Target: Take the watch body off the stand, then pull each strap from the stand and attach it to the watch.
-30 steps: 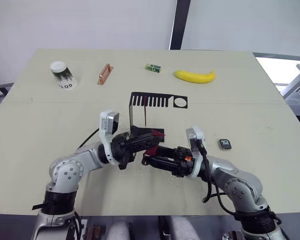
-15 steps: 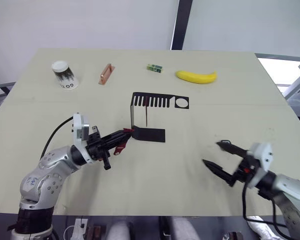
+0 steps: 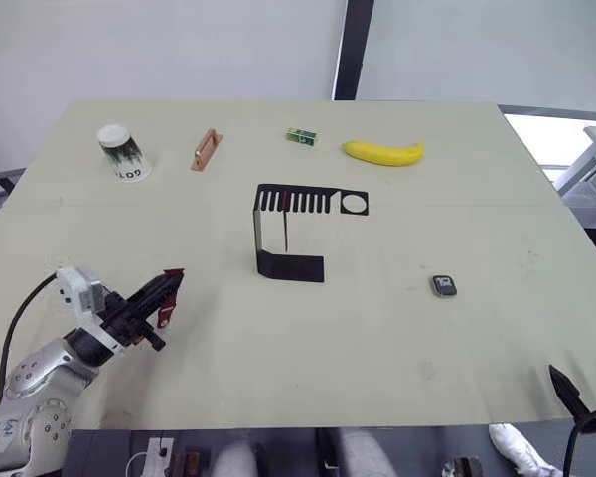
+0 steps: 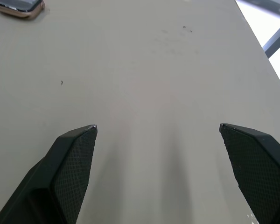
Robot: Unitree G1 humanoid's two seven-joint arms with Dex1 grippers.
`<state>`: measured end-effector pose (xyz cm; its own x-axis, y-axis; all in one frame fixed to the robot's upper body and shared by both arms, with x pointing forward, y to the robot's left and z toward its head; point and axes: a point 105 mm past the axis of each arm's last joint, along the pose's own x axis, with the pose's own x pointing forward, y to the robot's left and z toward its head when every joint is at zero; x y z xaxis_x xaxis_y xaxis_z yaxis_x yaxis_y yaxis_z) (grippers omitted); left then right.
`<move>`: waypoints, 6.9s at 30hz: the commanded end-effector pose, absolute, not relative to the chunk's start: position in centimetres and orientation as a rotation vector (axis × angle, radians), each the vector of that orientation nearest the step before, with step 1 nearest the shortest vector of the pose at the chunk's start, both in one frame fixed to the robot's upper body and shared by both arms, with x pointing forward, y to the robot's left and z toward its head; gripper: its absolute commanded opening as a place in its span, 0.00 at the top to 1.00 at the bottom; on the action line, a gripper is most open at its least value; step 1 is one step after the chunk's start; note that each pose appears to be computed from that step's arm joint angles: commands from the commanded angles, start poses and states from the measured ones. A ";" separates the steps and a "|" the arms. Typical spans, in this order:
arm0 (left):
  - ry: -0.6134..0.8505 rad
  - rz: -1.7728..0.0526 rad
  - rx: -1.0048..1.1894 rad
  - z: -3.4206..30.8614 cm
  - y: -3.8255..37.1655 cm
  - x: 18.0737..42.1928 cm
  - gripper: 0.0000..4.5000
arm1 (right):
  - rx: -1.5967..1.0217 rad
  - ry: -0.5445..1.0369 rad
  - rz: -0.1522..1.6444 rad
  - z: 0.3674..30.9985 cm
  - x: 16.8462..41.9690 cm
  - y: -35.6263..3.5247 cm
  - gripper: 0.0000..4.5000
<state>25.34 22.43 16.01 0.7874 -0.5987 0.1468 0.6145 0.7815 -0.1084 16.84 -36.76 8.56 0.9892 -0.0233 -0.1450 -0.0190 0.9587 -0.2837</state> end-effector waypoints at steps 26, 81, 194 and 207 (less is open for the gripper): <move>-0.143 -1.182 -0.071 19.6 10.7 23.2 1.00 | -0.125 0.131 0.103 9.2 29.9 -23.1 0.01; -0.105 -1.253 -0.070 19.5 10.1 23.1 1.00 | -0.039 0.316 0.292 5.0 29.4 -24.4 0.01; -0.074 -1.551 0.672 16.7 8.4 23.0 1.00 | 0.620 0.761 1.363 13.8 22.8 -7.1 0.67; -0.077 -1.556 0.661 16.4 8.3 22.8 1.00 | 0.619 0.762 1.355 13.7 22.7 -7.2 0.67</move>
<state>23.23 8.65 16.01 0.0593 -0.9272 -0.3698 0.9064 -0.1052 0.4091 23.10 -7.30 13.03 0.0576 0.9882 -0.1419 -0.5939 0.1482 0.7908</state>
